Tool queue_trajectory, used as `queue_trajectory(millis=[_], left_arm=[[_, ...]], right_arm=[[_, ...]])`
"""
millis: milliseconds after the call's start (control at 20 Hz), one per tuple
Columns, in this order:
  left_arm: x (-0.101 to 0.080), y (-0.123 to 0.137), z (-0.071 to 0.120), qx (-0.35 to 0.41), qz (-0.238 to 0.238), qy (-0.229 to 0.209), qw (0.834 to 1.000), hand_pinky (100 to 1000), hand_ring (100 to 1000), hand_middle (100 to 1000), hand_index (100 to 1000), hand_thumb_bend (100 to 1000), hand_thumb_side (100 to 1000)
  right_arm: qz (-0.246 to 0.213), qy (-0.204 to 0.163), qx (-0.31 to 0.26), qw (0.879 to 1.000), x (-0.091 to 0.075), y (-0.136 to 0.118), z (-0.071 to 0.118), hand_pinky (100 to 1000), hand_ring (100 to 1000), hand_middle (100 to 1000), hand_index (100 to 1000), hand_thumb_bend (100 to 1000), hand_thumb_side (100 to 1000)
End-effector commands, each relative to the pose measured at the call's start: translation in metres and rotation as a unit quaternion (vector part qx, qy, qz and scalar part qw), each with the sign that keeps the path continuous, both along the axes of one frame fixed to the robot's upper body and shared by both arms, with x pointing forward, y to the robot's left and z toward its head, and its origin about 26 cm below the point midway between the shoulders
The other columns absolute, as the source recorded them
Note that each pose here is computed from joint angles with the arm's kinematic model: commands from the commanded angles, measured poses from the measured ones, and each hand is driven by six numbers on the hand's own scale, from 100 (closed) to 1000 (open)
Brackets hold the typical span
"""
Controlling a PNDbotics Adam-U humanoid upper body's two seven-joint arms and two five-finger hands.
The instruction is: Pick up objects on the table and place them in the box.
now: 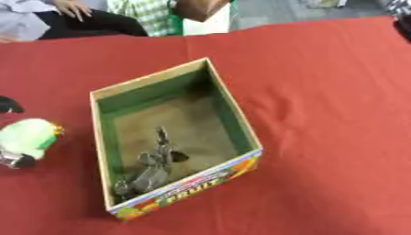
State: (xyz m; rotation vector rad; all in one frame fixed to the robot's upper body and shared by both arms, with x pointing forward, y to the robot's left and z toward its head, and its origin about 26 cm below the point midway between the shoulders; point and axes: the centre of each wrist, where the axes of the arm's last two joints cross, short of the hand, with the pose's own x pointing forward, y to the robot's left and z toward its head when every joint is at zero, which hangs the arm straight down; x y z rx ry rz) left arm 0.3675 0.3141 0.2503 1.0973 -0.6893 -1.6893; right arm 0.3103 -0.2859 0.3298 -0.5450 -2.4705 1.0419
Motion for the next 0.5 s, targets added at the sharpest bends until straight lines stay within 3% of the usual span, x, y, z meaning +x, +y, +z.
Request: queue_trajectory(millis=[50,500], left_arm=[[0.0051,0.0069,0.0051,0.013,0.014,-0.005,1.000,739,951,973,1000,825,858],[0.0114,0.0015,-0.0039,0.010,-0.001,0.010,1.000,588,782,778,983,684,795]], right_arm=[[-0.005,-0.013,-0.002,1.000,-0.0042,-0.0026,0.0075,951,921,795,880,100,1000],[-0.007,-0.006,0.003,1.000,-0.0029,-0.0032,0.0046,952,920,793,874,100,1000]])
